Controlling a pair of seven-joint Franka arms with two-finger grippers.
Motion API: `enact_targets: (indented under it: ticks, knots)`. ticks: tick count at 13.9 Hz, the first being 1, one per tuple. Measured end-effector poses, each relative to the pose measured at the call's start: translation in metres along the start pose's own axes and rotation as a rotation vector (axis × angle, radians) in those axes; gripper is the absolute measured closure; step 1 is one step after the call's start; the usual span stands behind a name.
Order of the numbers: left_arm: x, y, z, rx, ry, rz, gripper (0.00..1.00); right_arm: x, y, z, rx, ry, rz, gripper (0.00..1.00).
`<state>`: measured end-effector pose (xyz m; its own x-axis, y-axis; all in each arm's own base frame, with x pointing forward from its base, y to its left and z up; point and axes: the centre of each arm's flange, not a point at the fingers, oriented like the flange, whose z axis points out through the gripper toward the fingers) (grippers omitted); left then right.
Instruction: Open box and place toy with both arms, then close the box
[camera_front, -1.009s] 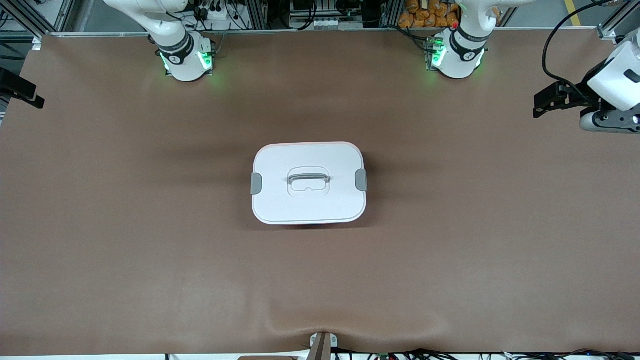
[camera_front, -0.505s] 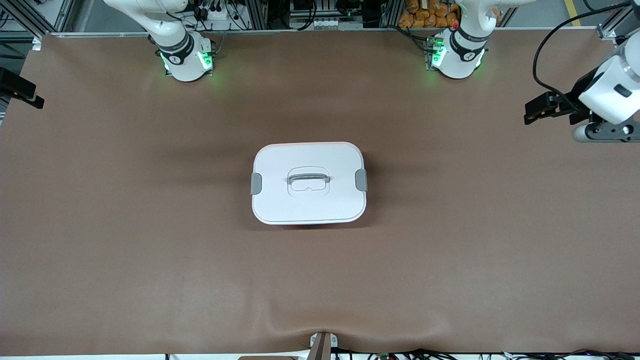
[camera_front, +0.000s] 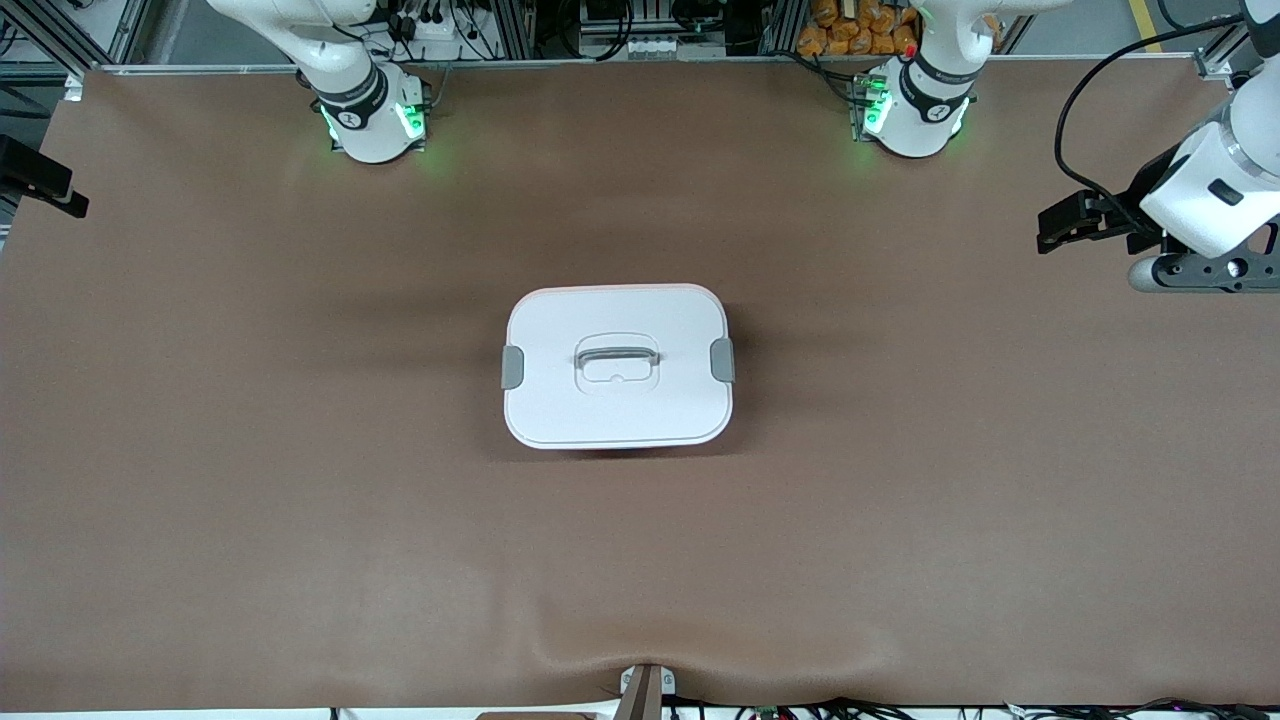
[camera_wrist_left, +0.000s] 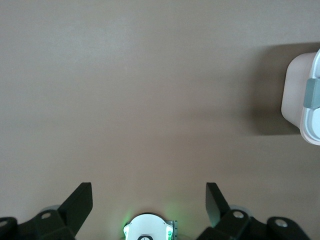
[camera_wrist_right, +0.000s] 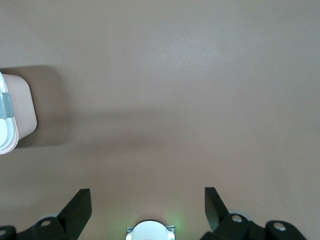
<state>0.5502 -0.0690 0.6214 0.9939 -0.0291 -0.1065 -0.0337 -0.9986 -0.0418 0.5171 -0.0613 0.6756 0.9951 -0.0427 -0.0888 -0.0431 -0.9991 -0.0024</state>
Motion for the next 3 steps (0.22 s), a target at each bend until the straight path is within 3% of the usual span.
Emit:
enact_targets:
  ticks: [3]
  knots:
    - [0.0005,0.0000,0.0007,0.000,-0.001,0.000,0.00,0.0000,0.0010,0.0006,0.000,-0.001,0.002,0.00]
